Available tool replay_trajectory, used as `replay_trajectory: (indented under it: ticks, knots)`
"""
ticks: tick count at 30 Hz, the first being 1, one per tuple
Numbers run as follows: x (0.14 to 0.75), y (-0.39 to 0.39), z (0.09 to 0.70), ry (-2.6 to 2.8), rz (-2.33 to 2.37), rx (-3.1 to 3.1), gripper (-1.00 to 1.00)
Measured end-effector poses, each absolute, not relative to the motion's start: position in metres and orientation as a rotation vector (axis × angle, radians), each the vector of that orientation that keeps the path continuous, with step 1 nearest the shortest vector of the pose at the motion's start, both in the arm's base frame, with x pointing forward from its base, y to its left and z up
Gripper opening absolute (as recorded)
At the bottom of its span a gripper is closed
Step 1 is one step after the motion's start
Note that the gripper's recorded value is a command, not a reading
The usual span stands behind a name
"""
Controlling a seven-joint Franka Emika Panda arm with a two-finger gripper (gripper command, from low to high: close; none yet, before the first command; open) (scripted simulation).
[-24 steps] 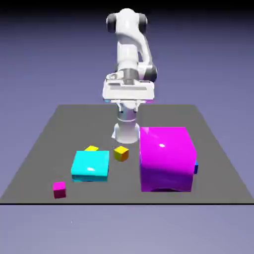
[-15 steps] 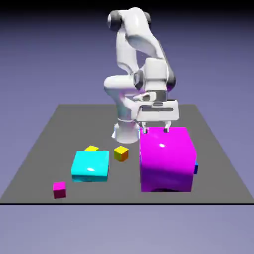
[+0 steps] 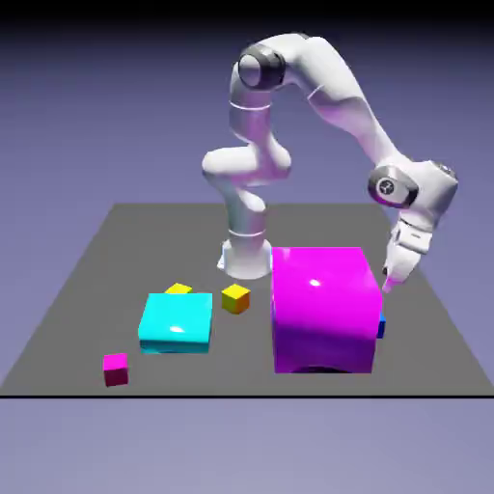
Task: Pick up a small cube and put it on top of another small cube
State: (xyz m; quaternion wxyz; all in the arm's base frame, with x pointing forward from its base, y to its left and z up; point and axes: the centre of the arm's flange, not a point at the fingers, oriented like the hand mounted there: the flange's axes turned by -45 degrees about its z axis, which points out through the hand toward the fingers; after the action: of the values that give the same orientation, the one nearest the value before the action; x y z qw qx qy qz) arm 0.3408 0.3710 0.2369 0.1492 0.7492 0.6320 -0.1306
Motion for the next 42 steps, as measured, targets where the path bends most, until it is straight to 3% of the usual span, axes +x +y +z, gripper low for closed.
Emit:
replay_trajectory:
  ticks: [9, 12, 13, 15, 18, 29, 35, 42]
  knots:
    - [0.321, 0.388, 0.181, 1.996, -0.48, 1.869, 0.0]
    - [0.323, 0.365, 0.12, 1.995, -0.48, 1.87, 0.0]
    - [0.323, 0.364, 0.117, 1.996, -0.48, 1.869, -1.0]
    - [0.323, 0.364, 0.117, 1.996, -0.482, 1.871, -1.0]
    - [0.321, 0.387, 0.179, 1.996, -0.483, 1.872, -1.0]
    - [0.399, 0.392, 0.317, 1.377, -0.181, 2.579, -1.0]
    - [0.453, 0.289, 0.377, 0.756, -0.087, 2.952, -1.0]
    - [0.455, 0.097, 0.367, -0.006, -0.198, 3.131, -1.0]
